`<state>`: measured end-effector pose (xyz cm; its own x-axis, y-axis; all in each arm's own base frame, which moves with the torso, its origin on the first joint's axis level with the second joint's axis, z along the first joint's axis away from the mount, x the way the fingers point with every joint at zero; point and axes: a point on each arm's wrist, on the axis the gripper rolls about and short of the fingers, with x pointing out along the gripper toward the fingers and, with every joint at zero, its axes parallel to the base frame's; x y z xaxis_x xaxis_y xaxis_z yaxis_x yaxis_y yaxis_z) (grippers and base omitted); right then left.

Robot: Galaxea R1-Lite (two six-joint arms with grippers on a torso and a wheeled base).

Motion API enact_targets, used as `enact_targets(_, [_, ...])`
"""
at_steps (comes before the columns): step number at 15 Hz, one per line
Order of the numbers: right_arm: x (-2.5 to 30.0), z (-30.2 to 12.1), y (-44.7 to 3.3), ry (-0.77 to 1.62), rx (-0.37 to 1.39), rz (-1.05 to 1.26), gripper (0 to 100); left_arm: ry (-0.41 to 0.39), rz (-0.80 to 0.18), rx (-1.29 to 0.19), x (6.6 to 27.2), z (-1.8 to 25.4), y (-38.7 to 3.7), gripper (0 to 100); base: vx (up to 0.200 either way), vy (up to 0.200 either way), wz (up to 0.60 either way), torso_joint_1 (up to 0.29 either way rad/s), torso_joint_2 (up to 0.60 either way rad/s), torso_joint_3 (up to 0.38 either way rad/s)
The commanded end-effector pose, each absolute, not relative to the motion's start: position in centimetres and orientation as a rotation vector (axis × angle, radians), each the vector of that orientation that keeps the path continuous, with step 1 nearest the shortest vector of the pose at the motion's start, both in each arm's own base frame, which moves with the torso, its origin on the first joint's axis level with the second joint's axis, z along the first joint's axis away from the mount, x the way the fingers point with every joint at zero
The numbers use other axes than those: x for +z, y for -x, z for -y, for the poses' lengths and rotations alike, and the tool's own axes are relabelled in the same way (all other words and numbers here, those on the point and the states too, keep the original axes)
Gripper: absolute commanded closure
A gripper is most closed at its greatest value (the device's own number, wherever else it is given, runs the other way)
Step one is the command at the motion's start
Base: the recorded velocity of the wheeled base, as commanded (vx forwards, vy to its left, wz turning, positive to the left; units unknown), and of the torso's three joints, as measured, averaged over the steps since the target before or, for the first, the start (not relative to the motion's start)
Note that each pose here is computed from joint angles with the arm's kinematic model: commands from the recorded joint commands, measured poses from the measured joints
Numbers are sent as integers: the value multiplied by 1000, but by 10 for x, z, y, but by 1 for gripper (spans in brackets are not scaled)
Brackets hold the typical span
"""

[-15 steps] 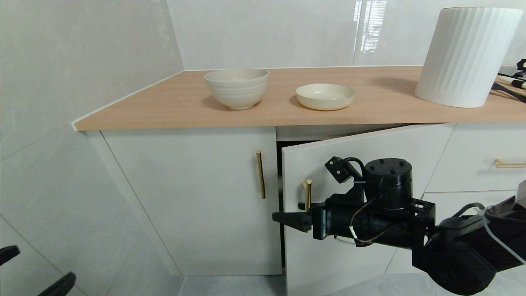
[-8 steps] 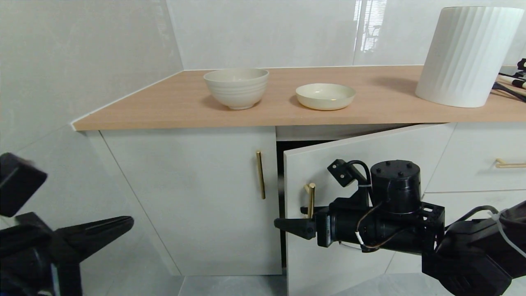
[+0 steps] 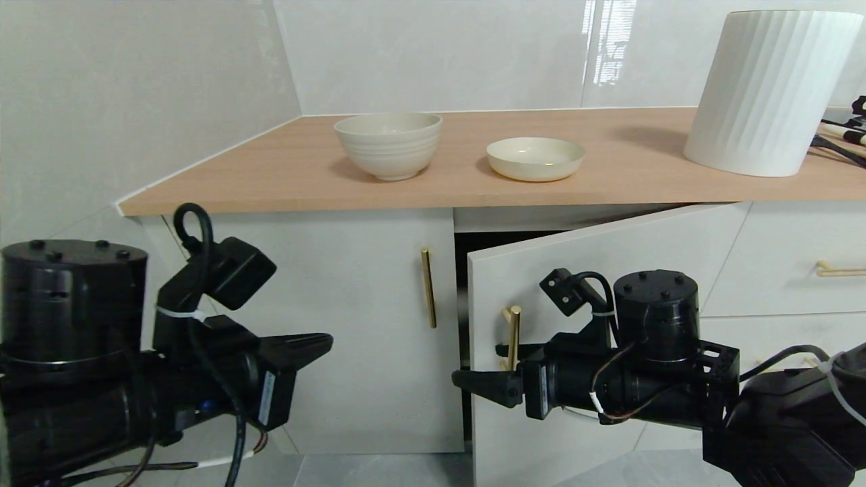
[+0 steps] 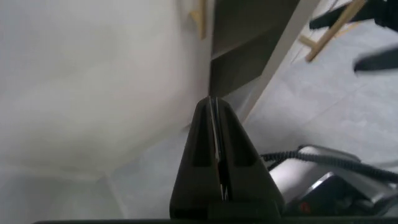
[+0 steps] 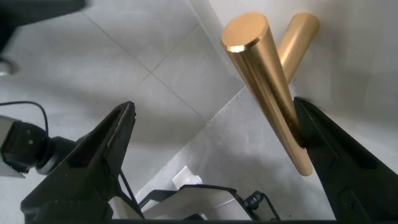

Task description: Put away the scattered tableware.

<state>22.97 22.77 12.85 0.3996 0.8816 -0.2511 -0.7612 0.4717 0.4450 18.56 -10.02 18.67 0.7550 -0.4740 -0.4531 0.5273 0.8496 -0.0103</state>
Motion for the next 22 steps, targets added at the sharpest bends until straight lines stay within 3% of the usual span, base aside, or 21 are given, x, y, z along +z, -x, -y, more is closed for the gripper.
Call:
enact_targets(1, [131,-226,-227,-277,1060,-488,0,-118,-526,-575,157,124,-211,100,0,0,0,0,0,0])
enact_targets(5, [136,-223,-218,-276,1075,-479,0,-54,-500,-683,137,150,-232,100,0,0,0,0,0,0])
enact_targets(10, [137,-221,-216,-273,1077,-476,0,-36,-453,-733,103,178,-273,100,0,0,0,0,0,0])
enact_targets(13, [140,-219,-214,-273,1079,-469,0,-24,-413,-769,97,190,-283,100,0,0,0,0,0,0])
enact_targets(17, [144,-216,-211,-276,1080,-456,0,58,-395,-858,103,204,-281,100,0,0,0,0,0,0])
enact_targets(22, [145,-213,-207,-254,1085,-448,0,62,-380,-882,97,223,-295,100,0,0,0,0,0,0])
